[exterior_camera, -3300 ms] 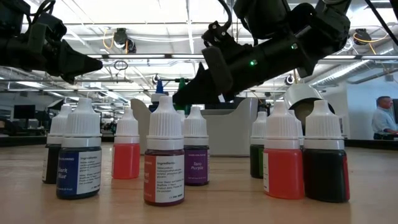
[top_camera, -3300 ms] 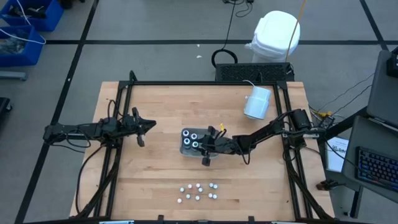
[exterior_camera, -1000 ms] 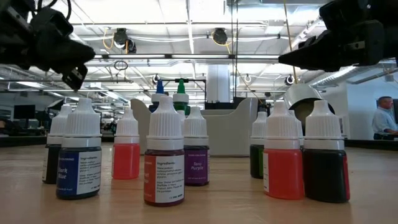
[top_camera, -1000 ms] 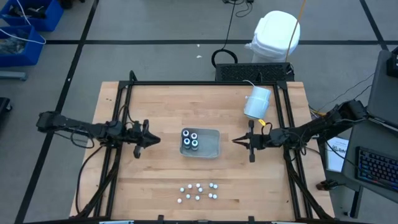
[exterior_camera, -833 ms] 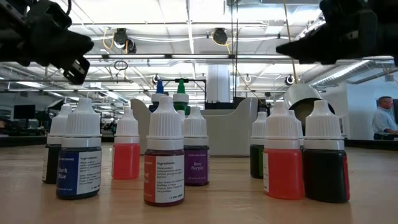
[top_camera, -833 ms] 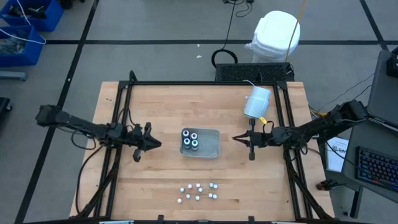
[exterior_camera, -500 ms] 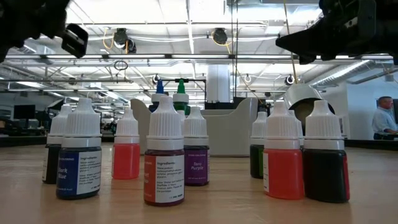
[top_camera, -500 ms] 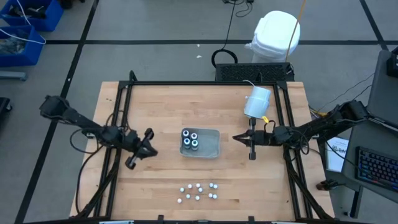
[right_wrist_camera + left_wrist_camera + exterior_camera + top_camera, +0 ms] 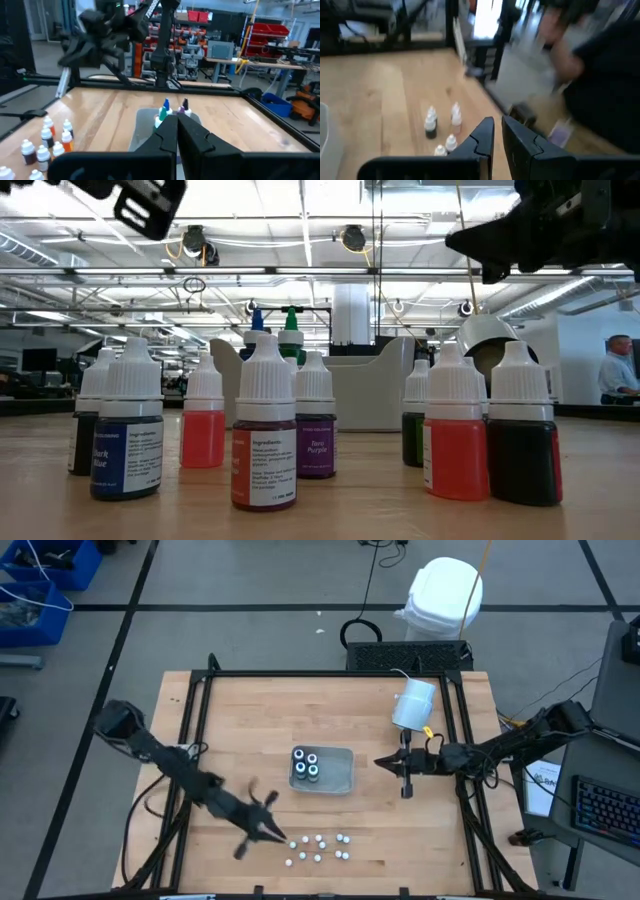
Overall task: Pick & Place food coloring
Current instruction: Put the small yellow bottle into the gray bin
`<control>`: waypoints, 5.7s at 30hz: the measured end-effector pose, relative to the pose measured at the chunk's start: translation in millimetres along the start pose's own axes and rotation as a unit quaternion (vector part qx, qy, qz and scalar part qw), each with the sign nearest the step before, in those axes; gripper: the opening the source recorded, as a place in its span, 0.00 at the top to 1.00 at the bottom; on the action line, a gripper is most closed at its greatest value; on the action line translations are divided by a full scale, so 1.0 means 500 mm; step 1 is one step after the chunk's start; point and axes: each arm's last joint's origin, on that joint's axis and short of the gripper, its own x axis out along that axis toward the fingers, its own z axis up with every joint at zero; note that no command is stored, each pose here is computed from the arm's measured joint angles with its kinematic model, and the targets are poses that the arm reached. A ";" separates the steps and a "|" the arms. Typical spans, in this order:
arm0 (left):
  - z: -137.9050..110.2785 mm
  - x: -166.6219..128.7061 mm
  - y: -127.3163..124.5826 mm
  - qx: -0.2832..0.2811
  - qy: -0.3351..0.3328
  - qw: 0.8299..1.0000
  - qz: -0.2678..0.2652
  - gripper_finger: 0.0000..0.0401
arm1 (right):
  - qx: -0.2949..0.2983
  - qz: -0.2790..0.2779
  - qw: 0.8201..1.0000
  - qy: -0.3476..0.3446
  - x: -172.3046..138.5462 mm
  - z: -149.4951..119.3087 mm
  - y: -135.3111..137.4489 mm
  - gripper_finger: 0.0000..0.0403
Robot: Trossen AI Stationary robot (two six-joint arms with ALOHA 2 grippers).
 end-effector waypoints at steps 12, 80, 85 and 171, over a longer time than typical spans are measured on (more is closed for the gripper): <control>0.012 0.087 0.002 0.025 0.213 0.963 0.164 0.90 | -0.038 0.000 0.999 -0.018 0.000 0.007 0.001 1.00; -0.121 0.130 -0.182 -0.079 0.130 0.966 0.210 0.48 | -0.009 0.099 0.995 0.029 -0.053 0.018 0.019 1.00; -0.122 0.135 -0.177 -0.088 0.149 0.967 0.188 0.48 | -0.006 0.099 0.994 0.035 -0.053 0.016 0.019 1.00; 0.272 0.225 0.113 -0.050 0.078 0.932 0.350 0.83 | 0.006 0.100 0.993 0.062 -0.054 0.005 0.019 1.00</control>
